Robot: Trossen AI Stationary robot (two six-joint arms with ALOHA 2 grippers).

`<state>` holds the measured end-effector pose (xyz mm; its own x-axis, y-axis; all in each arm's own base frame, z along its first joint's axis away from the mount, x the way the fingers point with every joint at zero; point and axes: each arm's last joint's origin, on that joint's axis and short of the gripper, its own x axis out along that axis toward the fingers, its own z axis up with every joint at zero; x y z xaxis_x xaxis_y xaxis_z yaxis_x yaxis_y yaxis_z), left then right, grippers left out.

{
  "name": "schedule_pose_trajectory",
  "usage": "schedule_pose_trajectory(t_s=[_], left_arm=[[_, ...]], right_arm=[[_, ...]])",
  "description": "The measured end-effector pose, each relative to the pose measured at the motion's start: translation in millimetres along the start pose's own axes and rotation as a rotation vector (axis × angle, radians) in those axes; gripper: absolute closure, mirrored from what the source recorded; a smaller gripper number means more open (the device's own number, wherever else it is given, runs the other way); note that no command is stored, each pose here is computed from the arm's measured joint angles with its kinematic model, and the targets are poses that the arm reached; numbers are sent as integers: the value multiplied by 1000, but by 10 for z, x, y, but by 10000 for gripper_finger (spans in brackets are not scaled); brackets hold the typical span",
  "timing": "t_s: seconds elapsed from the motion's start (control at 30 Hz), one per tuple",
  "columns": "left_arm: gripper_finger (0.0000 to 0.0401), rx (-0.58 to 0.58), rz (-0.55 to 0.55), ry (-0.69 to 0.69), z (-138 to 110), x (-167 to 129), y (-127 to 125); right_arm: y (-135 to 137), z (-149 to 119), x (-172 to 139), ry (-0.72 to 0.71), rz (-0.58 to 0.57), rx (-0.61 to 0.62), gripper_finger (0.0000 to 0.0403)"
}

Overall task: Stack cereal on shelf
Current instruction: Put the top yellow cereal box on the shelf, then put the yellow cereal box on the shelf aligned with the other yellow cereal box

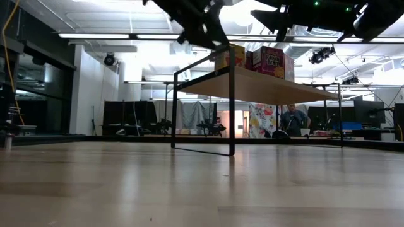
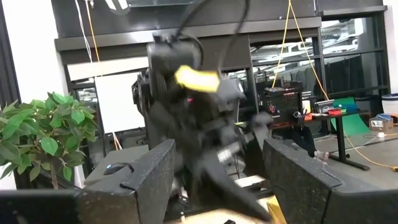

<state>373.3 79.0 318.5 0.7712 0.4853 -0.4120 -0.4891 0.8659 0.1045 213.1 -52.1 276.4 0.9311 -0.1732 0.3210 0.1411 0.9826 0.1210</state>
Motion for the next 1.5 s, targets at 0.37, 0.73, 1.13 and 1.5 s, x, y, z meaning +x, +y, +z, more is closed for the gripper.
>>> schedule_pose_trajectory(t_s=[0.37, 0.73, 1.13, 1.5], left_arm=[[164, -59, -221, -237, 277, -897, 216], [164, -101, -371, -620, -925, -1205, 263], [164, -69, -360, -594, -1155, -1290, 318], [164, -25, -344, -589, -1156, -1284, 321]], right_arm=[[7, -6, 0, 9, 25, 5, 168], [38, -10, -3, 26, 131, 31, 168], [358, 267, 235, 491, 336, 275, 168], [1430, 626, 13, 1521, -240, 353, 168]])
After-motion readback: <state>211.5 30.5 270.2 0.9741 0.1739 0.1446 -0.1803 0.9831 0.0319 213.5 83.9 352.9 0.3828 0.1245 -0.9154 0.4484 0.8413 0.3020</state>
